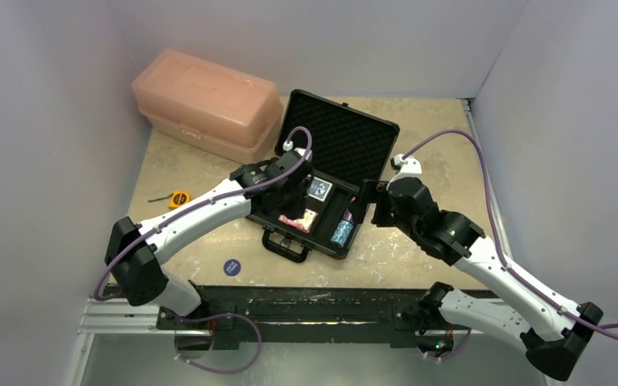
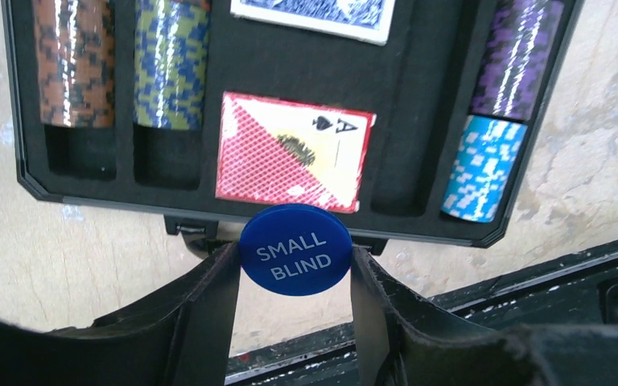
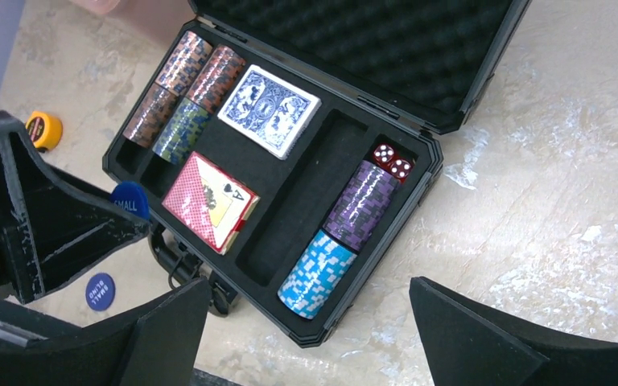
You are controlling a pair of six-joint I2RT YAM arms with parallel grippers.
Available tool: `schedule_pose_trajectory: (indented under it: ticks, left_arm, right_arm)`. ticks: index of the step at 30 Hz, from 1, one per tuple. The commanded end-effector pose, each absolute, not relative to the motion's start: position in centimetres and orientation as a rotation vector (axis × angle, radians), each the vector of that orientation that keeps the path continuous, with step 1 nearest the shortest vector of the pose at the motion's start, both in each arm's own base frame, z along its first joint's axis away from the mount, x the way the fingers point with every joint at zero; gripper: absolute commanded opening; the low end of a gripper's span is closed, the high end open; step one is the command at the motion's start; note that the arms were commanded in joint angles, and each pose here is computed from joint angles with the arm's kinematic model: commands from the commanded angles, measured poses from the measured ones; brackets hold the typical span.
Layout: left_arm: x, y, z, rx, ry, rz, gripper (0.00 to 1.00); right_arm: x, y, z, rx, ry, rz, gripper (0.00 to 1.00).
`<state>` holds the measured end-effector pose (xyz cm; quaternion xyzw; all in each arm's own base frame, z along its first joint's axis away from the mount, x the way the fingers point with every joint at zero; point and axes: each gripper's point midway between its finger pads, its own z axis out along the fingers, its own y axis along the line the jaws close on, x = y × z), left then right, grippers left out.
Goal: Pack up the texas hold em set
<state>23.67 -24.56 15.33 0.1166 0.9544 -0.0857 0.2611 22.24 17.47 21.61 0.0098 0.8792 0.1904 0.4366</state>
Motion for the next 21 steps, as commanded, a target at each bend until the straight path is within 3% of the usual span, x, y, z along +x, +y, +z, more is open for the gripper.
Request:
schedule_pose_trajectory:
  ticks: [1, 9, 21]
  left_arm:
    - [25.8, -26.3, 17.7, 0.37, 2.53, -0.266, 0.32]
    - [28.7, -28.2, 18.6, 0.39, 2.519, -0.26, 0.32]
    - [33.2, -30.2, 18.6, 0.396, 2.515, -0.269, 0.32]
  right_arm:
    - [22.5, 16.3, 21.6, 0.122, 2.159, 0.449, 0.99]
    - [23.4, 16.0, 23.8, 0.197, 2.052, 0.481, 0.99]
    - [22.4, 15.0, 21.6, 0.189, 2.133, 0.416, 0.99]
